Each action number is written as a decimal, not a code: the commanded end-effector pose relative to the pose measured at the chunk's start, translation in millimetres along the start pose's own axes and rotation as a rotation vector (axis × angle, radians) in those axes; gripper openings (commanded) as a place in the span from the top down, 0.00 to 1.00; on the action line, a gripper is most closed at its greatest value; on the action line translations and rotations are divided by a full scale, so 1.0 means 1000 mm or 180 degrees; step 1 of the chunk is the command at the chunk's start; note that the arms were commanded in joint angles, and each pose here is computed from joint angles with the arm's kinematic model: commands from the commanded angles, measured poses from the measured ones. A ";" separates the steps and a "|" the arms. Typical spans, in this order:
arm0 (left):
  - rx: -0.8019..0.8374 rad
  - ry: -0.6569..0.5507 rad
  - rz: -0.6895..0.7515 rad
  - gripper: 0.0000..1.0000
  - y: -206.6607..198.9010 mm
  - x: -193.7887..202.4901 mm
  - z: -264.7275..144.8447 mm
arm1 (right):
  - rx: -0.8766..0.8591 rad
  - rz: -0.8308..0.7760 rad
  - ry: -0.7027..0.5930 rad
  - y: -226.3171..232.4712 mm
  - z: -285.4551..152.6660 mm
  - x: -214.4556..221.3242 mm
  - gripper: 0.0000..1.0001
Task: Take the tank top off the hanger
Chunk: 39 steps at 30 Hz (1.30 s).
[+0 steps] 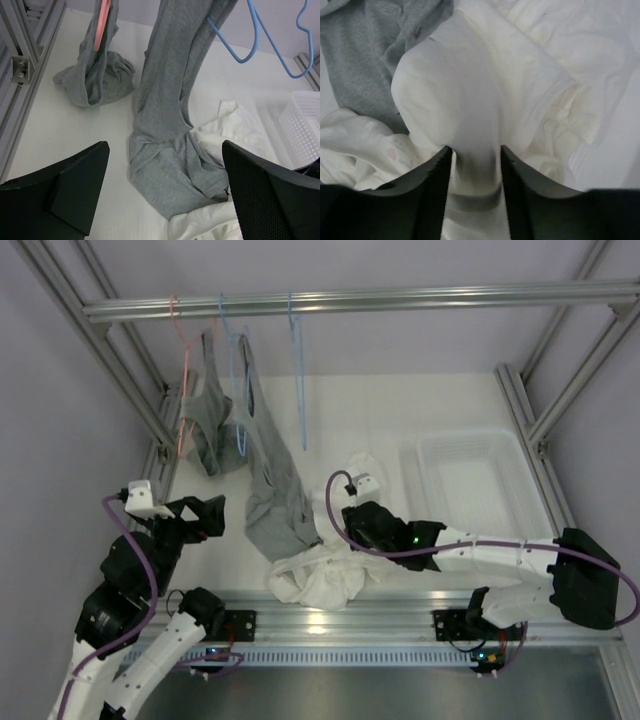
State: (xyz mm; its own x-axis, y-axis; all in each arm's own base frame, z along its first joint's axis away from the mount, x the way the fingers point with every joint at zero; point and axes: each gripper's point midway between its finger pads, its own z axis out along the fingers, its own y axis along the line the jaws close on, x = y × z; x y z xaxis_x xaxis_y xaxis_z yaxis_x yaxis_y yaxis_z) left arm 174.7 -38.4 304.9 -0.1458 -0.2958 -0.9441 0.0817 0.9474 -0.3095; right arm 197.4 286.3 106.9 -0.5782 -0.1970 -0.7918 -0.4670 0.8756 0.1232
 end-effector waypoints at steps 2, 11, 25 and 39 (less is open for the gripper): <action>0.0029 -0.0053 -0.0004 0.01 -0.005 -0.006 0.005 | 0.0207 0.0020 0.0071 -0.015 0.000 0.013 0.46; 0.0044 -0.0024 0.0026 0.01 -0.006 -0.004 0.006 | 0.0340 0.0117 0.0847 -0.032 0.010 0.108 0.01; 0.0047 -0.0032 0.0022 0.01 -0.006 -0.005 0.005 | -0.0004 0.0207 0.0702 0.004 -0.041 0.106 0.42; 0.0051 -0.0069 -0.0004 0.01 -0.005 -0.007 0.002 | 0.0011 0.0194 0.0512 -0.002 -0.066 0.093 1.00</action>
State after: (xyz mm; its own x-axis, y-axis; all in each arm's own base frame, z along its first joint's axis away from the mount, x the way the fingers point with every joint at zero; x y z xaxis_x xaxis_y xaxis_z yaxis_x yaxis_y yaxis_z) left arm 176.9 -41.1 302.8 -0.1596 -0.2857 -0.9449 0.0855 0.9496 -0.3015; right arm 101.0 242.6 69.8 -0.7184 -0.1950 -0.6678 -0.4297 0.8793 0.2054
